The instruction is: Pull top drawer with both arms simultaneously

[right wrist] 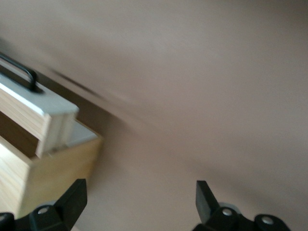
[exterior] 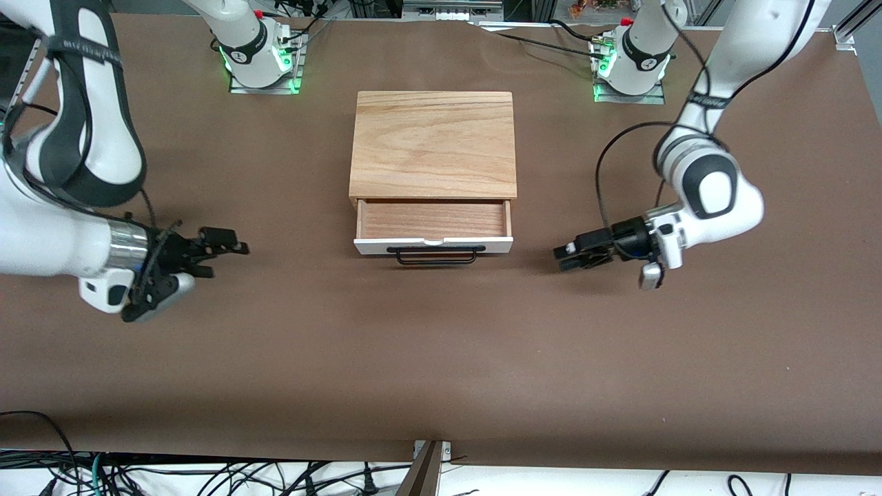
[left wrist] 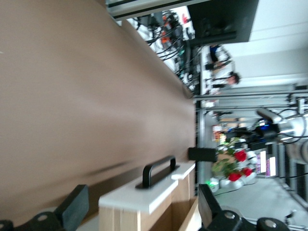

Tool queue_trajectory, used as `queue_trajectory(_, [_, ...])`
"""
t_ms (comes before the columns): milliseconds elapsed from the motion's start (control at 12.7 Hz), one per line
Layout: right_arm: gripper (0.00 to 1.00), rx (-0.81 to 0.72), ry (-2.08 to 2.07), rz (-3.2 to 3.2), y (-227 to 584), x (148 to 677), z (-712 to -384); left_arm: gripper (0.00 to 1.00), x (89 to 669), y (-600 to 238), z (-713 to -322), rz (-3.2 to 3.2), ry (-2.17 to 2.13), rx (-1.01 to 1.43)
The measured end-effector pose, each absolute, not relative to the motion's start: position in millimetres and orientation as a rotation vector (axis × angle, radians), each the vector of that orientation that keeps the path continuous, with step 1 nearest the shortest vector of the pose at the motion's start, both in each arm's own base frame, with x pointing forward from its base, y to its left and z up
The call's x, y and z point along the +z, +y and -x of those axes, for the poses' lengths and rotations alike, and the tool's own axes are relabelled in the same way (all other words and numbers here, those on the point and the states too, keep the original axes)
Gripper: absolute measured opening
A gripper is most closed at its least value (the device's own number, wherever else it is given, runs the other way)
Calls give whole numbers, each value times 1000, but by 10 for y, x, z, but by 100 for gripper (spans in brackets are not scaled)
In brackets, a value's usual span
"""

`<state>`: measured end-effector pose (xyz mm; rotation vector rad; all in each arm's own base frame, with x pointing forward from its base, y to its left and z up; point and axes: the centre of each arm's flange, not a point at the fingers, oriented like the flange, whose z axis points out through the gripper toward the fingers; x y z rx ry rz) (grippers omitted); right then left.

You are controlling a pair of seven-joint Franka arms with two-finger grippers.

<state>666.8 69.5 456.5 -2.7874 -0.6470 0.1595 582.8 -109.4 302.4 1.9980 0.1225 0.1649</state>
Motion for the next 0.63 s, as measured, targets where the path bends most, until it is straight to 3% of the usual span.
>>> queue_trajectory(316, [100,231,-694,2950,393,5294,-6286,100,3987,-603,-5615,-2403,-45,120])
queue_trajectory(632, [100,308,-333,3090,249,5625,-5738,100,4612,-259,-5308,-2705,-181,29])
